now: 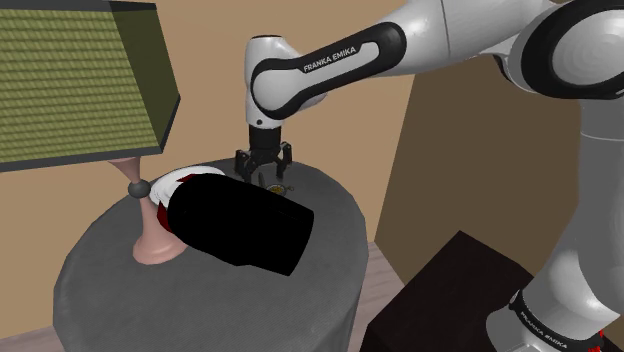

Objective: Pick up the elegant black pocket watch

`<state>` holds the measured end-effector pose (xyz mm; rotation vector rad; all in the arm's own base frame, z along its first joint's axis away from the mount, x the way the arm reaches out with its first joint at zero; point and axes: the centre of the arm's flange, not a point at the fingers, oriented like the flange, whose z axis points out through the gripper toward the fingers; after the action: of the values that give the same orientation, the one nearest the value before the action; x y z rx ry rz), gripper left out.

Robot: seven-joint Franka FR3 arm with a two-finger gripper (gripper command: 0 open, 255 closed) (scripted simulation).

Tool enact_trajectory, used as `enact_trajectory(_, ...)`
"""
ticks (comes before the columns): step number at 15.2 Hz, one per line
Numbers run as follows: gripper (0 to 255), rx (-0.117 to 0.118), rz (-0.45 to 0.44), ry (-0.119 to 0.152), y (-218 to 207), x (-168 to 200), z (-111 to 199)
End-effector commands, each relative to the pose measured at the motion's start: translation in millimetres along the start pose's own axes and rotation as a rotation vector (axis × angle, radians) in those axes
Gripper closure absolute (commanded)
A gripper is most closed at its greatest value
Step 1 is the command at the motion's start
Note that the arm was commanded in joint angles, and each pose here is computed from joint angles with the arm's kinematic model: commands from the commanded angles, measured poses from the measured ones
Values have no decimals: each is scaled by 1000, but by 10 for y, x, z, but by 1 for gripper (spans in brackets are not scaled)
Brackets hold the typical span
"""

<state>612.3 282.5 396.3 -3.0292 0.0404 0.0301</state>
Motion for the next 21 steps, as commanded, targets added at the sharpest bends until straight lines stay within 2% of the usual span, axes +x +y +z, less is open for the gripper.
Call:
enact_trajectory(1, 0, 0, 0, 0, 10, 1, 139)
enact_trajectory(3, 0, 0, 0, 0, 10, 1, 139)
enact_trajectory(4, 255, 0, 0, 0, 15, 1, 142)
enact_trajectory(13, 255, 0, 0, 0, 10, 1, 139)
enact_trajectory(21, 255, 0, 0, 0, -37, -8, -280)
